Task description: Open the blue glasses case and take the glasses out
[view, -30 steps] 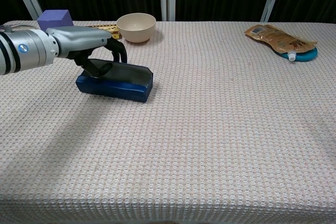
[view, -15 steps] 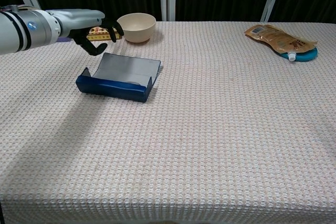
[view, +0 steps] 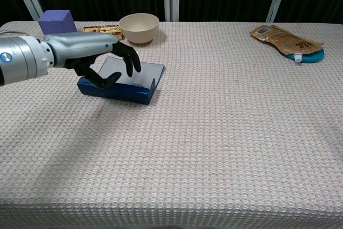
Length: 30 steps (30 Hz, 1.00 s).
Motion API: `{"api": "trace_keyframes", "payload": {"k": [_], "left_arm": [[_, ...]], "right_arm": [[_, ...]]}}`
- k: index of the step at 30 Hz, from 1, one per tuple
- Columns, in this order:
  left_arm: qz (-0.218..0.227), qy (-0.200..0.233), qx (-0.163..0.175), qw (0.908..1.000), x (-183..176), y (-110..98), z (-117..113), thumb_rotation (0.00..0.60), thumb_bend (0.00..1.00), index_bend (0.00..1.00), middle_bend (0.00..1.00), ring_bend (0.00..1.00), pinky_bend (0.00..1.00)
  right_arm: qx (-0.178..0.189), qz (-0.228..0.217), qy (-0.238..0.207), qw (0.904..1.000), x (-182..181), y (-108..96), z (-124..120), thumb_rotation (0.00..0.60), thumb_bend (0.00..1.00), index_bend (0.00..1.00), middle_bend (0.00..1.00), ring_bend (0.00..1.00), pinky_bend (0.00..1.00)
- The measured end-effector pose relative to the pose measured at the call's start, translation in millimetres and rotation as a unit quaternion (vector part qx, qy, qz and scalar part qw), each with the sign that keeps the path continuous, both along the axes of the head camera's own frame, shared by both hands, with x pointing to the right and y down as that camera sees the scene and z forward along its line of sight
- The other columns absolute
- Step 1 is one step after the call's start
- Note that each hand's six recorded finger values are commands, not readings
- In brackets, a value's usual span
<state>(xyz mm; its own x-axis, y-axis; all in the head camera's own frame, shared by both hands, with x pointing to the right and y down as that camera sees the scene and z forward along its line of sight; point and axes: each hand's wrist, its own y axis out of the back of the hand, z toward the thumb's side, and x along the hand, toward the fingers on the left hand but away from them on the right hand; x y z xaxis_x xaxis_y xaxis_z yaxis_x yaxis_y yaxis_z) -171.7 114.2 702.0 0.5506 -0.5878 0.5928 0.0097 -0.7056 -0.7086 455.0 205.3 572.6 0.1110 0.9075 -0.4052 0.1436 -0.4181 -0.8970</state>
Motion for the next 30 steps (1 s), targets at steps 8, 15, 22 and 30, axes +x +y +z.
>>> {"api": "trace_keyframes", "payload": {"k": [8,15,22,30], "left_arm": [[-0.027,-0.002,0.027,0.9993,-14.8,-3.2,-10.2,0.6,0.46,0.22,0.3,0.1,0.0],[-0.041,-0.037,0.067,0.9962,-44.5,-2.2,-2.2,0.6,0.3,0.05,0.12,0.0,0.0],[-0.027,-0.08,0.083,0.993,-53.5,-0.3,22.5,0.6,0.25,0.03,0.07,0.0,0.0],[-0.038,-0.109,0.099,0.9883,-53.3,-33.1,42.8,0.6,0.21,0.03,0.07,0.0,0.0]], "right_arm": [[-0.001,0.001,-0.001,1.0,2.3,-1.2,0.5,0.6,0.59,0.0,0.07,0.0,0.0],[0.002,-0.003,-0.006,1.0,-0.5,-1.6,0.9,0.6,0.59,0.0,0.07,0.0,0.0],[0.006,-0.003,-0.004,1.0,-0.7,-0.8,-2.7,0.6,0.59,0.0,0.07,0.0,0.0],[0.007,0.006,0.001,1.0,3.1,3.5,-5.3,0.6,0.59,0.0,0.07,0.0,0.0]]}}
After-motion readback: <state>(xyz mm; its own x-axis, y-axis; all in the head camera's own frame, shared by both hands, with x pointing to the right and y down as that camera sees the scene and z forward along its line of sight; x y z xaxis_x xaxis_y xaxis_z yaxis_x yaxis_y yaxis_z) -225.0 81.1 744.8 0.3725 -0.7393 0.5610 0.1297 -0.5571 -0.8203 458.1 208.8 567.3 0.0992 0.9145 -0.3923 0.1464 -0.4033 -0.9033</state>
